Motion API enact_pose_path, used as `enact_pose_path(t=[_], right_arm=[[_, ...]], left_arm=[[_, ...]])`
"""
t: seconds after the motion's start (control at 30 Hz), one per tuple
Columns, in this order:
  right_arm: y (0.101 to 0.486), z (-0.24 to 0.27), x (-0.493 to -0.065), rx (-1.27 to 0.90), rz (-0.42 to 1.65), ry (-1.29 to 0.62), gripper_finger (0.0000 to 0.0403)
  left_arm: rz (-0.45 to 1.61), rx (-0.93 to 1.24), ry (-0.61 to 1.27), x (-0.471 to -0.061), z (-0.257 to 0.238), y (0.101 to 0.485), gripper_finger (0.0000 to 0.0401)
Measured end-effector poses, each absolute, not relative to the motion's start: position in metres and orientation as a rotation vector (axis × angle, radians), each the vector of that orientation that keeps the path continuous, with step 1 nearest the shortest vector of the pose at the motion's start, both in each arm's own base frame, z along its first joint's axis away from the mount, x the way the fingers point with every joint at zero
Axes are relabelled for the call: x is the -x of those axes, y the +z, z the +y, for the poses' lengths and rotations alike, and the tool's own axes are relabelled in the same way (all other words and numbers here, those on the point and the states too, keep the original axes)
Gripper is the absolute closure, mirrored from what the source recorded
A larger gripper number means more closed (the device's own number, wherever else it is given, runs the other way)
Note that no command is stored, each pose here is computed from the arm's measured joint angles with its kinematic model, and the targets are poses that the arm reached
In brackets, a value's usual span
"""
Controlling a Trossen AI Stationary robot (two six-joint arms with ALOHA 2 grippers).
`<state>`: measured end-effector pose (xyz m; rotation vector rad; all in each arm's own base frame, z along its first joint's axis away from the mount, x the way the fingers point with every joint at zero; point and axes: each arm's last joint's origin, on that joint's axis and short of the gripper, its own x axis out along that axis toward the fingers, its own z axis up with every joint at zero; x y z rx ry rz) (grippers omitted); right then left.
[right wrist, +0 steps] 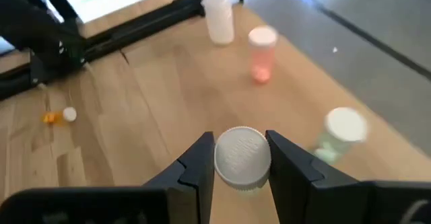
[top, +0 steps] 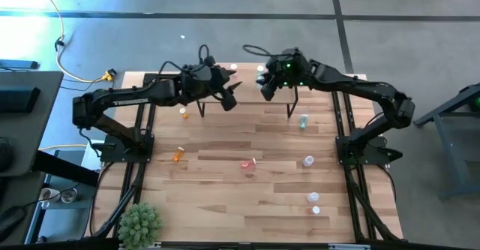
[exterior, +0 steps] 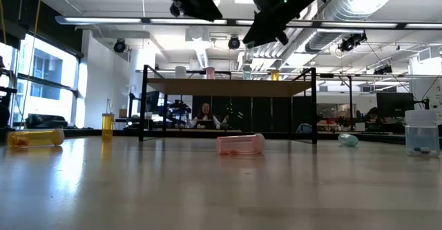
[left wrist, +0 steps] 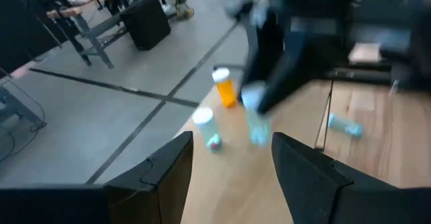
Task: Pick and place medicine bottles onto shelf by color
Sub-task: Put the right blue pill bottle on the shelf aligned with the other blue pill bottle
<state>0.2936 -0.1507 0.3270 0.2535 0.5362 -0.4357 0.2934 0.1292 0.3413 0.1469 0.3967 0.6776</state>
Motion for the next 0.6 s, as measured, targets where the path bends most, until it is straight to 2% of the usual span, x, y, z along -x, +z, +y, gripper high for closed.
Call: enact_pose_path(t=[0.33, 0.6], right_arm=[[0.306, -0.154, -0.305, -0.265, 0.621, -0.457, 0.0306], [0.294, -0.158, -0.311, -0.28, 0.651, -0.497, 0.0305]], left_arm=[[0.279, -0.146, 0.729, -0.258, 0.12, 0.379, 0.0209], [0.271, -0.144, 0.756, -0.249, 0.123, 0.383, 0.0209]])
